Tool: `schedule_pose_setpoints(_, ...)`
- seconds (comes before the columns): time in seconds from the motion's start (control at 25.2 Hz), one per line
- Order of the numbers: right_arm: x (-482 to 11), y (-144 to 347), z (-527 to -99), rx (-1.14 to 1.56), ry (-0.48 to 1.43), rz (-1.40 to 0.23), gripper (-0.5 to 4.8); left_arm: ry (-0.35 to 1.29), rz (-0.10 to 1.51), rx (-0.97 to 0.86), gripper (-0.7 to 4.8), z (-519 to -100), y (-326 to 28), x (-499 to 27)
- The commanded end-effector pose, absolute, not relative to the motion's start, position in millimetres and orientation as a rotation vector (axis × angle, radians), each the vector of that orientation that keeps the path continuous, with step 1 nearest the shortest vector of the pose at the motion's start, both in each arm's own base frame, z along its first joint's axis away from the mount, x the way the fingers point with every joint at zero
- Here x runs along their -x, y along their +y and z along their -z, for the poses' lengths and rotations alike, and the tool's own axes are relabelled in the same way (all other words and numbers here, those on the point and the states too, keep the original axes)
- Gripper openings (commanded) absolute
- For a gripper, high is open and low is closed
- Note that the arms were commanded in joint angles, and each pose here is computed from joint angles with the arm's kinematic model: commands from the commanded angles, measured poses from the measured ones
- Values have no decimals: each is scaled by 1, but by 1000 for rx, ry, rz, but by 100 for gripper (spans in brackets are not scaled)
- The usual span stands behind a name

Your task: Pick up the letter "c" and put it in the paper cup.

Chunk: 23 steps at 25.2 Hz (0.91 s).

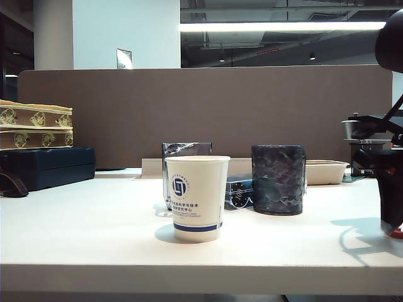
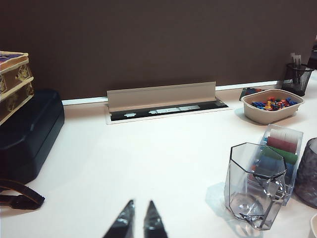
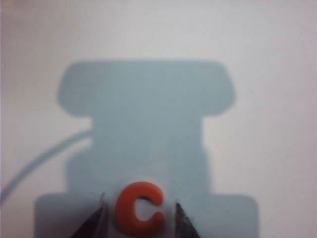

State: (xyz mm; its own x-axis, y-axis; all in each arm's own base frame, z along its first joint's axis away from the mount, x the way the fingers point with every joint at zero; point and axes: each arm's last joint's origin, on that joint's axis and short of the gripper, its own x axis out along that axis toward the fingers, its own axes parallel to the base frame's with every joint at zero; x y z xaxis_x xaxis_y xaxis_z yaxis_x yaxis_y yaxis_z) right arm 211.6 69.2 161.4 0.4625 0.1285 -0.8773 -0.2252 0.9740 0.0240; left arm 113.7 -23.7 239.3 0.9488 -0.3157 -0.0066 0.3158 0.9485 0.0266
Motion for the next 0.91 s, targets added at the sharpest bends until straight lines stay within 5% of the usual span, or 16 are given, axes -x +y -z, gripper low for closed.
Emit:
schedule_pose_setpoints(0.04, -214, 70, -162, 94, 1054, -223, 171, -13, 330, -24, 26, -241, -24, -113)
schedule_pose_setpoints(0.91, -214, 71, -157, 97, 1091, -243, 116, -31, 340, -25, 26, -243, -25, -113)
